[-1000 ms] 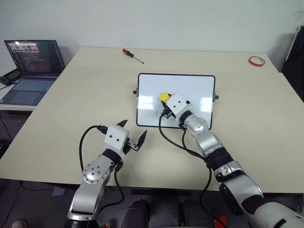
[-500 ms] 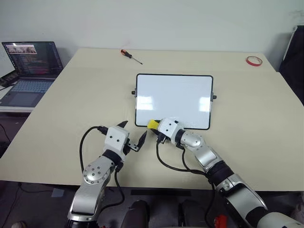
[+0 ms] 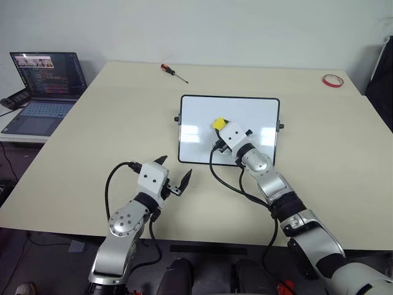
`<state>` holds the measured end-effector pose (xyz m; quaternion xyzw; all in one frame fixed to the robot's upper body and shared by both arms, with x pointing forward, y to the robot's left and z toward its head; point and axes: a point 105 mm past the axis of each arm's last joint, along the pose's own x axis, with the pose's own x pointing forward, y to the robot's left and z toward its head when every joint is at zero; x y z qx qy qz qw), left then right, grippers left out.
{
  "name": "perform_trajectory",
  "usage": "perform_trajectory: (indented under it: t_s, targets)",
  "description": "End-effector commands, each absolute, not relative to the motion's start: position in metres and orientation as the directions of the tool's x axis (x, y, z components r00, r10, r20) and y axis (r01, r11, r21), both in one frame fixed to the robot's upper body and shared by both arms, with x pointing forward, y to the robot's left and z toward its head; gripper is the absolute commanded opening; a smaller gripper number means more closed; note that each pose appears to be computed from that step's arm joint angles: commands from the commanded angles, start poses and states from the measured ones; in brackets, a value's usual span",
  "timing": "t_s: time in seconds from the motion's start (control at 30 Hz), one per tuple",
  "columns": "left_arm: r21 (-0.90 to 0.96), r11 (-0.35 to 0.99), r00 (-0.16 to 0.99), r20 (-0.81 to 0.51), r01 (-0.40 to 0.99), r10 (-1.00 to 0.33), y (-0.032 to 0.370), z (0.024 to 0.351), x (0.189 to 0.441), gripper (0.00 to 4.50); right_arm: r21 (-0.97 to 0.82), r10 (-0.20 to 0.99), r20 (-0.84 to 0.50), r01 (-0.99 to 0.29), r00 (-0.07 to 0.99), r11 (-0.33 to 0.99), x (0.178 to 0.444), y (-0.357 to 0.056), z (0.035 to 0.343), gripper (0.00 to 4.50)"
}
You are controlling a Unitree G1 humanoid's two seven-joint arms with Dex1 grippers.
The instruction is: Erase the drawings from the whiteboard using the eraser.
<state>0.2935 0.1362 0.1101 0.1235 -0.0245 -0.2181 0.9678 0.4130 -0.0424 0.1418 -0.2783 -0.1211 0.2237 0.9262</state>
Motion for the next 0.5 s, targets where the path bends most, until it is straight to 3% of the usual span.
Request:
perform_trajectory:
  t_s: [0.03, 0.2, 0.5]
  targets:
    - [0.255, 0.866, 0.891, 0.038, 0.429, -0.453, 0.13, 0.121, 0.295, 4.5, -0.551, 0.468, -0.014, -0.397, 0.884, 0.734, 0.408, -0.06, 0.111, 1.26]
    - [0.257, 0.86, 0.885, 0.037, 0.441, -0.465, 0.128, 0.121, 0.297, 4.5, -0.567, 0.618, -0.157, -0.583, 0.77, 0.581, 0.381, -0.043, 0.082, 1.26]
    - [0.254, 0.856, 0.881, 0.033, 0.45, -0.473, 0.126, 0.119, 0.296, 4.5, -0.585, 0.634, -0.162, -0.591, 0.756, 0.556, 0.38, -0.041, 0.086, 1.26]
